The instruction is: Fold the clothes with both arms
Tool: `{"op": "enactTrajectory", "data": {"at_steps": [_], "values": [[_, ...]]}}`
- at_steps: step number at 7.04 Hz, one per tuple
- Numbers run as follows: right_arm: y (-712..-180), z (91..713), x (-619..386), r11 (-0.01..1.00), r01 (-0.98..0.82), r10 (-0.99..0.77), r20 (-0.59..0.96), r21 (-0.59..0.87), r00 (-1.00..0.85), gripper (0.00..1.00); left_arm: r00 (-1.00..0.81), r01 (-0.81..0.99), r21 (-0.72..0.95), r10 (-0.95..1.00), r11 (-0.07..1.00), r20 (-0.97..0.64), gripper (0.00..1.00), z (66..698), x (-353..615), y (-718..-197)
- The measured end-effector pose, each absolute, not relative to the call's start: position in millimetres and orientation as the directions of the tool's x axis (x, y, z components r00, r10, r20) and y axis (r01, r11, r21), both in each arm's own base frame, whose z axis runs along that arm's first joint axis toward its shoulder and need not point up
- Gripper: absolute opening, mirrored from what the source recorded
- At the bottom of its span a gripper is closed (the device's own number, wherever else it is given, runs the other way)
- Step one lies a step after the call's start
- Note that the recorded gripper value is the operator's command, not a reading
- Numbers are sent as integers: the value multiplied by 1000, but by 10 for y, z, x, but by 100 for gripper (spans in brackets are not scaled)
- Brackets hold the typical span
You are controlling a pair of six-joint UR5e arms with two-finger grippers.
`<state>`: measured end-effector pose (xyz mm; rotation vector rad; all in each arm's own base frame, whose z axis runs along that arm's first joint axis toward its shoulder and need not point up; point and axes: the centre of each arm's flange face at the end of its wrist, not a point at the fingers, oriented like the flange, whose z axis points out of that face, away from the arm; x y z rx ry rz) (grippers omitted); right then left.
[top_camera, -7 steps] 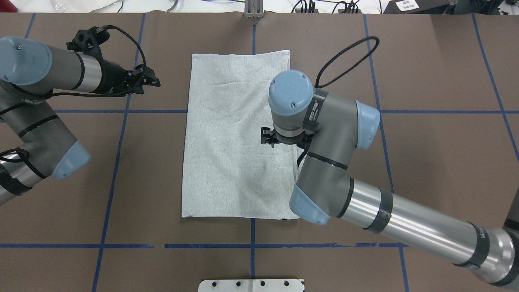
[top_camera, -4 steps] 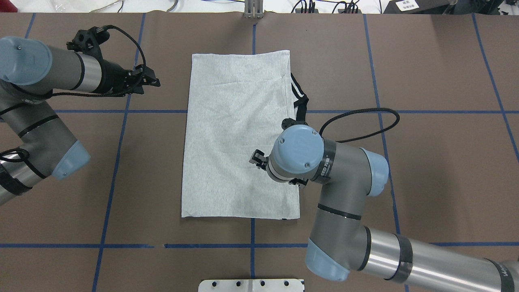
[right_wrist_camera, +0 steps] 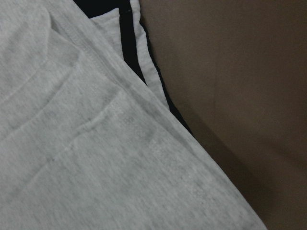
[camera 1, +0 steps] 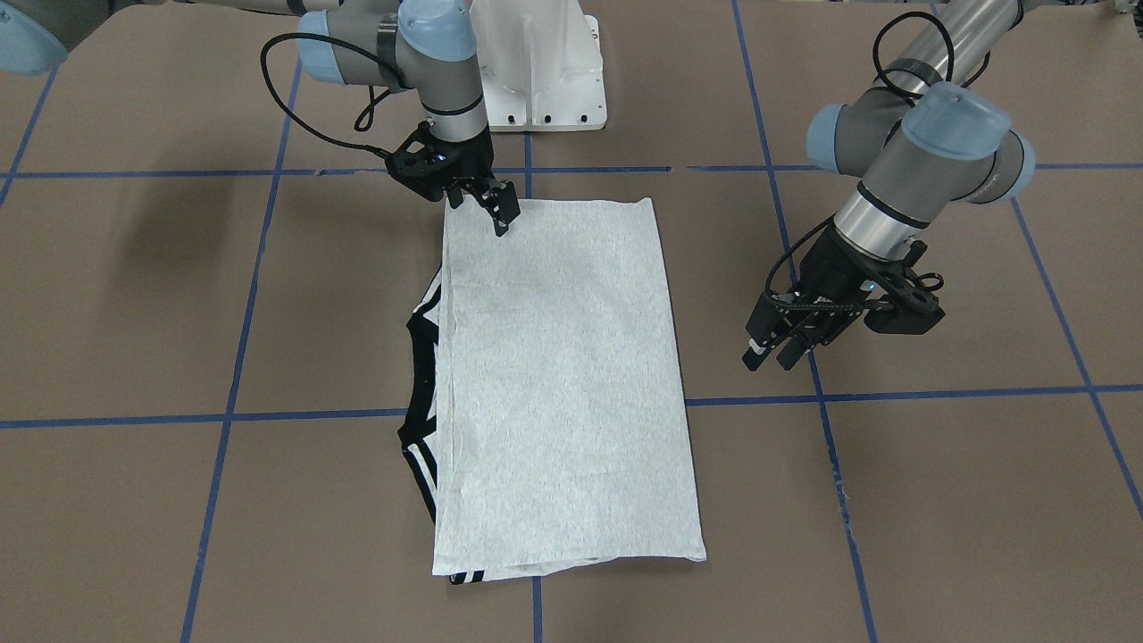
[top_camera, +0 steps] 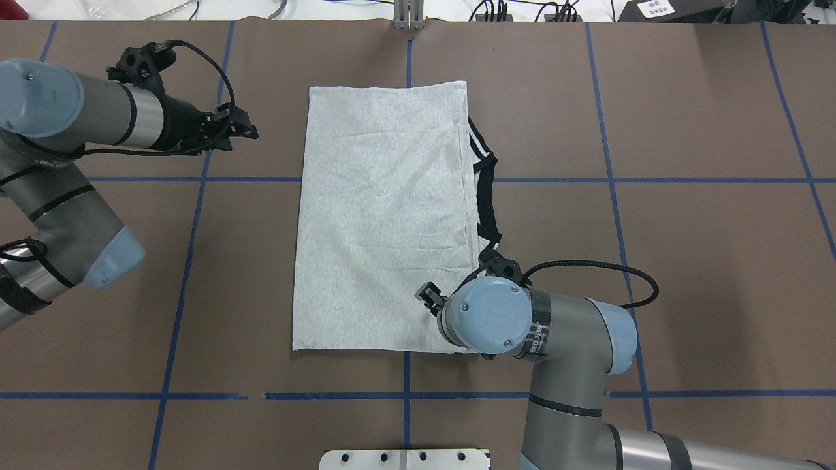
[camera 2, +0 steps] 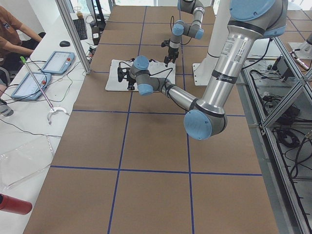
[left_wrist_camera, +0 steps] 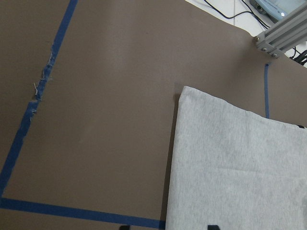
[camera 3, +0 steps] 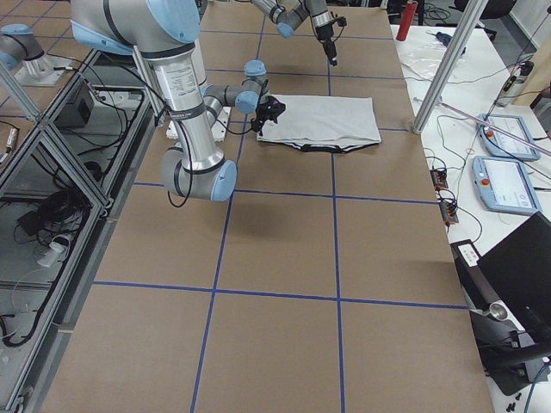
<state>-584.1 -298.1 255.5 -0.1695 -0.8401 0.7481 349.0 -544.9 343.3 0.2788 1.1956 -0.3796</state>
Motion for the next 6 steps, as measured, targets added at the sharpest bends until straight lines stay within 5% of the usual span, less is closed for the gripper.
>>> {"op": "enactTrajectory", "data": {"at_steps": [2, 3, 4, 6], "values": [[-2926, 2615, -5857, 735, -533, 664, 604, -419, 440, 97, 316, 430, 11, -139, 903, -938, 62, 3435, 3491, -5450], [-2903, 2652, -5862, 736, -533, 664, 600, -418, 446, 76, 317, 431, 11, -140, 902, -938, 62, 3442, 3496, -5452], [-2886, 2666, -5869, 736, -532, 664, 598, -418, 449, 42, 318, 431, 12, -140, 902, -938, 62, 3443, 3498, -5452], [-2874, 2674, -5880, 737, -529, 664, 595, -421, 452, 0, 318, 433, 12, -140, 901, -938, 62, 3441, 3493, -5454]]}}
